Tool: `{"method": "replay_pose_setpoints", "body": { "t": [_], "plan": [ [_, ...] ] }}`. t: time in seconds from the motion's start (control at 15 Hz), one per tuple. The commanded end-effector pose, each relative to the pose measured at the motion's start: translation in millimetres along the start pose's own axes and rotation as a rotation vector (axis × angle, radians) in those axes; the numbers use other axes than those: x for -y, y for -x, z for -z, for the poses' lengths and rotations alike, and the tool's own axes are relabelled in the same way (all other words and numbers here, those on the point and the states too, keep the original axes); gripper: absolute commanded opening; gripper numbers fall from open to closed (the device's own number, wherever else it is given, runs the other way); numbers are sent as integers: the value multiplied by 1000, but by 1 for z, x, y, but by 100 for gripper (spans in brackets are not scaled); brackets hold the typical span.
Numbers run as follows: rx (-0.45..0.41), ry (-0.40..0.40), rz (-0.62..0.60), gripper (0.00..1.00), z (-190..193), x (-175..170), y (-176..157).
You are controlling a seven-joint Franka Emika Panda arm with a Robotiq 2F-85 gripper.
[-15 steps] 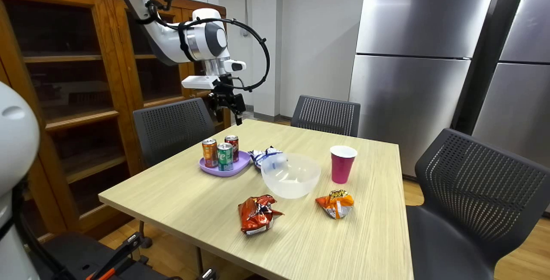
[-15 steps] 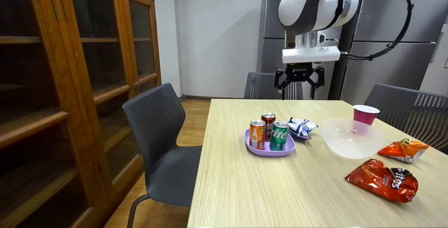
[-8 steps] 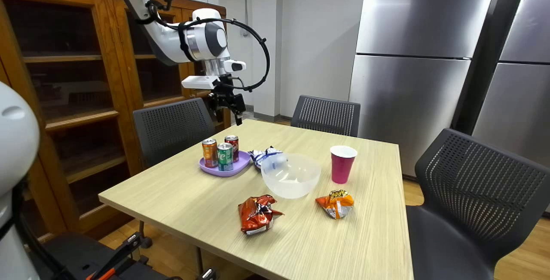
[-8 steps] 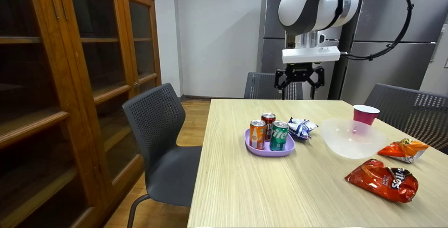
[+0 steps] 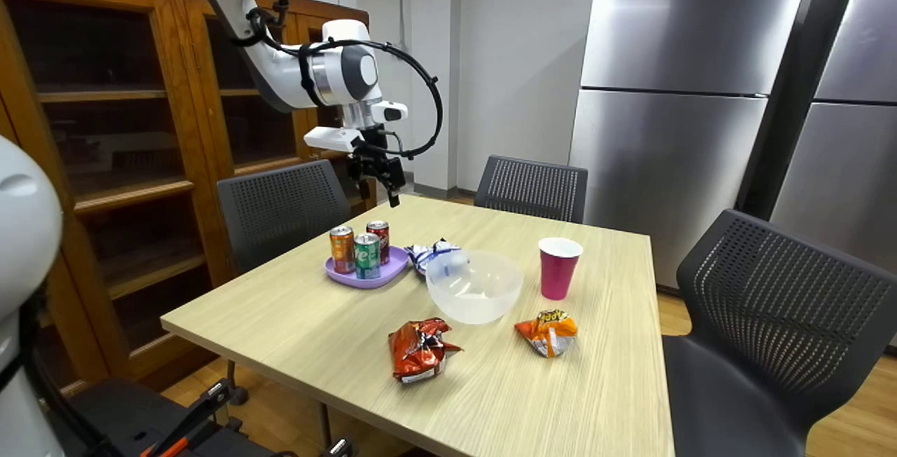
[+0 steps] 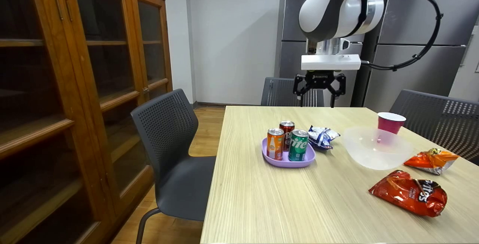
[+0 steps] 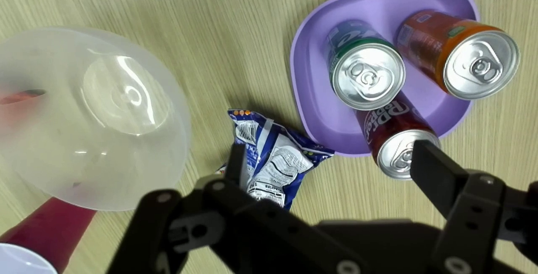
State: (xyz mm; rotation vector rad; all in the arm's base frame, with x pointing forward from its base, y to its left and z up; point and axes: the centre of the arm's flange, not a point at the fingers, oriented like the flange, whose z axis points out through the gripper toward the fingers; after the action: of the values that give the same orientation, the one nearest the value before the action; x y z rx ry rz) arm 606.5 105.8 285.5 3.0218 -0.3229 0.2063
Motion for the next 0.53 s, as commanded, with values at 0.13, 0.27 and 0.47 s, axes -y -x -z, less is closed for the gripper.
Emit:
{"method": "replay_pose_setpoints", "body": {
  "t": [0.13,0.27,0.47],
  "plan": [
    [-33,-23,-118,100,-20,-5,-30],
    [-45,-30,-159,100,-30,-7,-39],
    [-47,-42,-230,100,-48,-10,-53]
  ]
}}
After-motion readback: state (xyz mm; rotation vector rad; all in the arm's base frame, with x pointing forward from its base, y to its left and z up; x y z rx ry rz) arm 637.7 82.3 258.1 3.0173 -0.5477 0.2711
